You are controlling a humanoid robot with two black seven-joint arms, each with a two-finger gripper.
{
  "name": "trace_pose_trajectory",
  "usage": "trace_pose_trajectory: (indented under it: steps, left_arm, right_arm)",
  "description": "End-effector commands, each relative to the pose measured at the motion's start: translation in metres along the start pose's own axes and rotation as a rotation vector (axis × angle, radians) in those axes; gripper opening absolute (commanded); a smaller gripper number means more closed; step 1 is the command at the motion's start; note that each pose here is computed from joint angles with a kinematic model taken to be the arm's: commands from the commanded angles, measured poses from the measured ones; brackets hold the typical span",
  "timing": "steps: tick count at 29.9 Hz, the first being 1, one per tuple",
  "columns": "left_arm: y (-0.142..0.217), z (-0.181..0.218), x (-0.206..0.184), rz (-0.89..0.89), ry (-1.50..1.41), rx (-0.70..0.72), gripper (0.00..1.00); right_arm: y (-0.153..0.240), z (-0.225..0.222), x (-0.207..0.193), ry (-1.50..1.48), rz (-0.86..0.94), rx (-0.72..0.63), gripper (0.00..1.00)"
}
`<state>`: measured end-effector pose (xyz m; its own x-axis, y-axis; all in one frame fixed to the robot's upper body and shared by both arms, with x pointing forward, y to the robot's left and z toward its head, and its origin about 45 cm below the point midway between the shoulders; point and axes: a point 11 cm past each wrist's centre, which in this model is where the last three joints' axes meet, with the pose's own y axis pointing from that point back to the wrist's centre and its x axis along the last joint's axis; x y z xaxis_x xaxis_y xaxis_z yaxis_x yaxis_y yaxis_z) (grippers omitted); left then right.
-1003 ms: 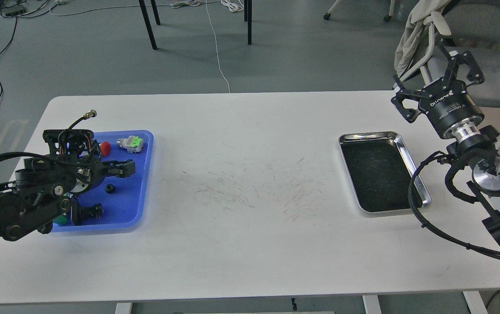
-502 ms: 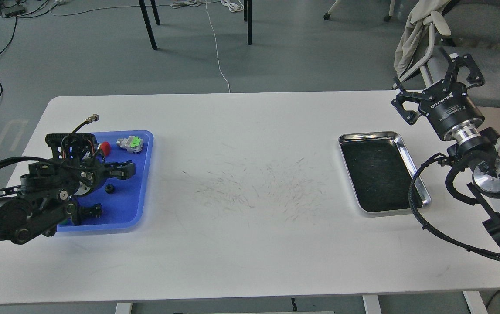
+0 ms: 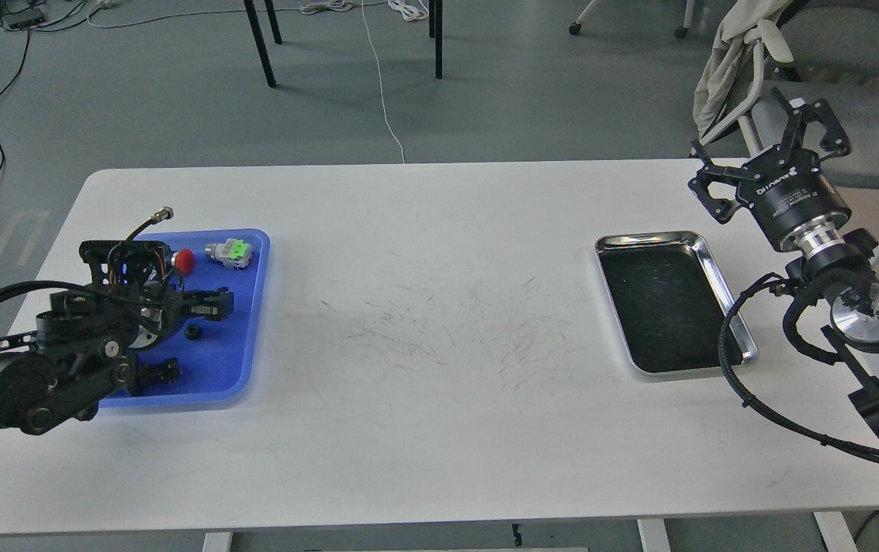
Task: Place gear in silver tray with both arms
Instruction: 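Lower the left gripper and grasp a small black gear in the blue tray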
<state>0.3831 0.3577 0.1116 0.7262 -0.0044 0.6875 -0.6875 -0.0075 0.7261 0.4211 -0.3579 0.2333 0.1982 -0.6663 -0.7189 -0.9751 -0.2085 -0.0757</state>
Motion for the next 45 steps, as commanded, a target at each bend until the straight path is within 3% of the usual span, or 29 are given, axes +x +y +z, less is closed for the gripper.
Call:
trace_pose_trajectory:
  steps: [1, 22, 33, 45]
  left_arm:
    - [-0.001, 0.001, -0.001, -0.002, 0.0, 0.001, 0.68]
    - [-0.004, 0.005, -0.006, -0.005, -0.033, 0.008, 0.55]
    - [-0.004, 0.002, -0.006, -0.01, -0.03, 0.042, 0.11]
    - [0.001, 0.0, 0.005, 0.013, 0.001, 0.073, 0.07]
  right_arm:
    - [0.001, 0.0, 0.001, -0.002, 0.003, 0.001, 0.99]
    - [0.006, -0.003, 0.006, -0.002, 0.013, 0.007, 0.99]
    - [0.007, -0.004, 0.007, -0.005, 0.016, 0.013, 0.99]
    - [0.008, -0.01, 0.004, -0.006, 0.007, 0.028, 0.99]
